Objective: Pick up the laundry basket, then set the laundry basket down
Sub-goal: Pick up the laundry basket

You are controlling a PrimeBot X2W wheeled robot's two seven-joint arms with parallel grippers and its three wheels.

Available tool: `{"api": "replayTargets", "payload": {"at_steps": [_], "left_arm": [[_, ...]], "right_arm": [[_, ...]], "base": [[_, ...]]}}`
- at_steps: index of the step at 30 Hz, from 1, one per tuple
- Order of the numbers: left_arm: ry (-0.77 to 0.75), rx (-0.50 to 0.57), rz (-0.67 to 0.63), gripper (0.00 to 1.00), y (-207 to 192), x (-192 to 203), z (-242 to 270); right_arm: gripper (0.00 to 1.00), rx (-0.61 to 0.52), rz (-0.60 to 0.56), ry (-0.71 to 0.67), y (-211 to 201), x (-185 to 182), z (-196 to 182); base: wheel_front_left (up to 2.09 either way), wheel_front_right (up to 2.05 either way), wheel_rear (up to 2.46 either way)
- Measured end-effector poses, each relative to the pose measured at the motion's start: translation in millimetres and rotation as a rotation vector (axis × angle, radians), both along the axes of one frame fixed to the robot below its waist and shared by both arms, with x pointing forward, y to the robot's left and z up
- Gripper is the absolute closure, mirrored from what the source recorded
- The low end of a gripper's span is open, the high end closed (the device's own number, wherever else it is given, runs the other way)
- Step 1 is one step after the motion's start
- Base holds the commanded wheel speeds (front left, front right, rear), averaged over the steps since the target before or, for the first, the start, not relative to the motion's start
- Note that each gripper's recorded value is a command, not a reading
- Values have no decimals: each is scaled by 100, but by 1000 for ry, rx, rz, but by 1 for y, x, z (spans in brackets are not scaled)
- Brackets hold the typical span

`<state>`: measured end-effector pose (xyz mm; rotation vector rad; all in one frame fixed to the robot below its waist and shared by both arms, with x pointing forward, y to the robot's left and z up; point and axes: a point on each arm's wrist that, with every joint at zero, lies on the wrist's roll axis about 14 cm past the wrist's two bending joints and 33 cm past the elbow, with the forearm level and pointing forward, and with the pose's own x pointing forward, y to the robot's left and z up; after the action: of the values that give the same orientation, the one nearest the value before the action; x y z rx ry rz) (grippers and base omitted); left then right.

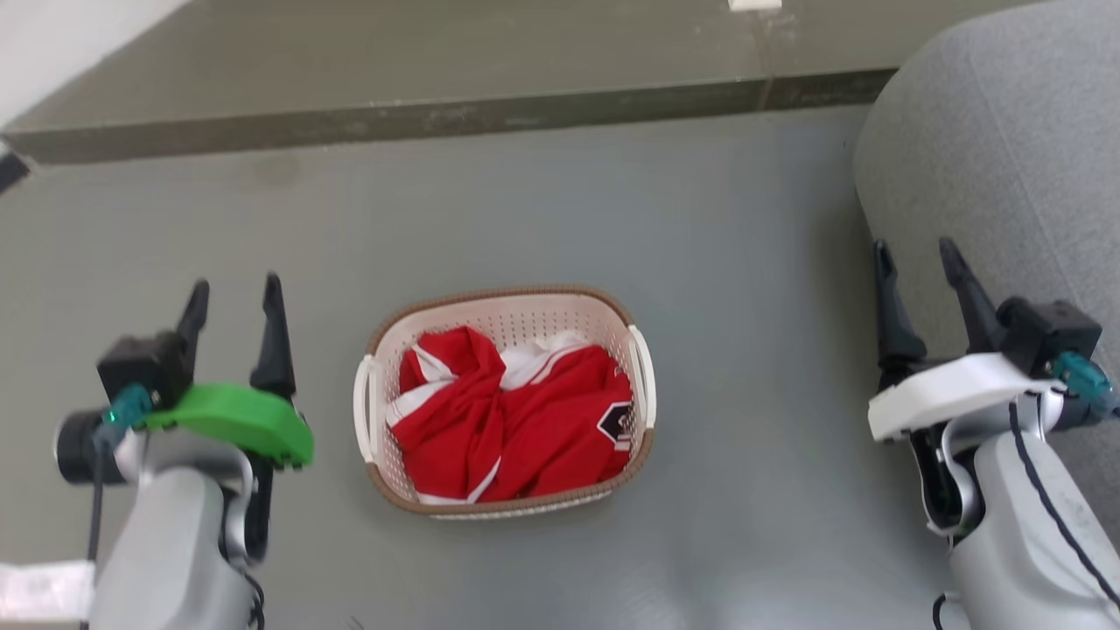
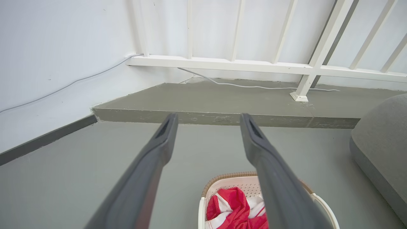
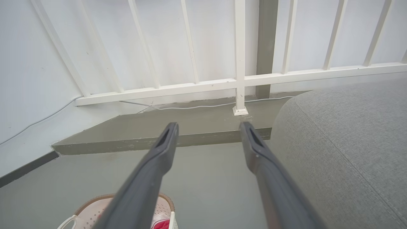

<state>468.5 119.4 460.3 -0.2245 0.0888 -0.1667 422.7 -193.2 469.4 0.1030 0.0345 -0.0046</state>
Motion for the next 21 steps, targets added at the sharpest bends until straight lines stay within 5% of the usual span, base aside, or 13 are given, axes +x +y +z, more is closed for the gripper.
{"api": "replayTargets", "payload": {"at_steps": [21], "left_arm": [[13,-7,27,0,1,-73,-1]], "right_arm": [[0,-18,23,3,9,-43,2]], "base": [[0,0,0]]}}
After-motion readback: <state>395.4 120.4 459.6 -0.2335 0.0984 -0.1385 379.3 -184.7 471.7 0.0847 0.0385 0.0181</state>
